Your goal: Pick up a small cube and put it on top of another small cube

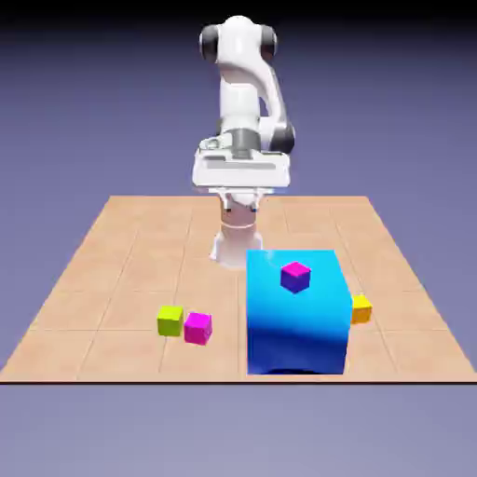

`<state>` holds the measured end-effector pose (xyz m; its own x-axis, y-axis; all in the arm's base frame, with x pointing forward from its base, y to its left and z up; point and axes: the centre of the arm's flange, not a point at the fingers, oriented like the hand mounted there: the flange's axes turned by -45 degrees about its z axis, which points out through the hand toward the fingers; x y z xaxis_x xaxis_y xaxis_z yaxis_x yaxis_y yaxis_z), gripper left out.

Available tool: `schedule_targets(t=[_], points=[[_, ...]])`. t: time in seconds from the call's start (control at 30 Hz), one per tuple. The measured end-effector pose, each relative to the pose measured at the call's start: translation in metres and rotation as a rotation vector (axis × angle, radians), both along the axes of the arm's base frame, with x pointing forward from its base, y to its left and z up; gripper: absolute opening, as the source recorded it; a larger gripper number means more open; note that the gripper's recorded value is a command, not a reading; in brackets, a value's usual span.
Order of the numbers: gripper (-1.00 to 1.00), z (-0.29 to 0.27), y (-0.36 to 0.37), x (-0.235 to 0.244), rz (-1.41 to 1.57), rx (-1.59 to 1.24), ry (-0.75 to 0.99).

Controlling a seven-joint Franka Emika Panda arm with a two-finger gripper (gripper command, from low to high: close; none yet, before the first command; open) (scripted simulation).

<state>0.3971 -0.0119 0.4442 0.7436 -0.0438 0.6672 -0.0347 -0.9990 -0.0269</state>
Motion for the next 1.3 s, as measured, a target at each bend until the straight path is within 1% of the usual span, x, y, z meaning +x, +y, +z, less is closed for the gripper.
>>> schedule_targets(t=[0.13,0.3,0.43,0.63,0.7,0.73,0.87,0.9,0.97,1.13,1.3], points=[[0.00,-0.050,-0.055,0.016,-0.265,0.194,0.209],[0.00,-0.116,-0.119,0.017,-0.607,0.437,0.449],[0.00,-0.169,-0.171,0.001,-0.900,0.640,0.618],[0.00,-0.243,-0.221,-0.031,-1.297,0.936,0.850],[0.00,-0.263,-0.234,-0.043,-1.409,1.021,0.905],[0.00,-0.263,-0.234,-0.043,-1.409,1.021,0.905],[0.00,-0.318,-0.214,-0.039,-1.407,1.022,0.905],[-1.00,-0.327,-0.210,-0.040,-1.409,1.021,0.905],[-1.00,-0.327,-0.210,-0.040,-1.408,1.023,0.904],[-1.00,-0.260,-0.230,-0.037,-1.375,1.005,0.917],[-1.00,-0.223,-0.175,0.017,-0.984,0.744,1.065]])
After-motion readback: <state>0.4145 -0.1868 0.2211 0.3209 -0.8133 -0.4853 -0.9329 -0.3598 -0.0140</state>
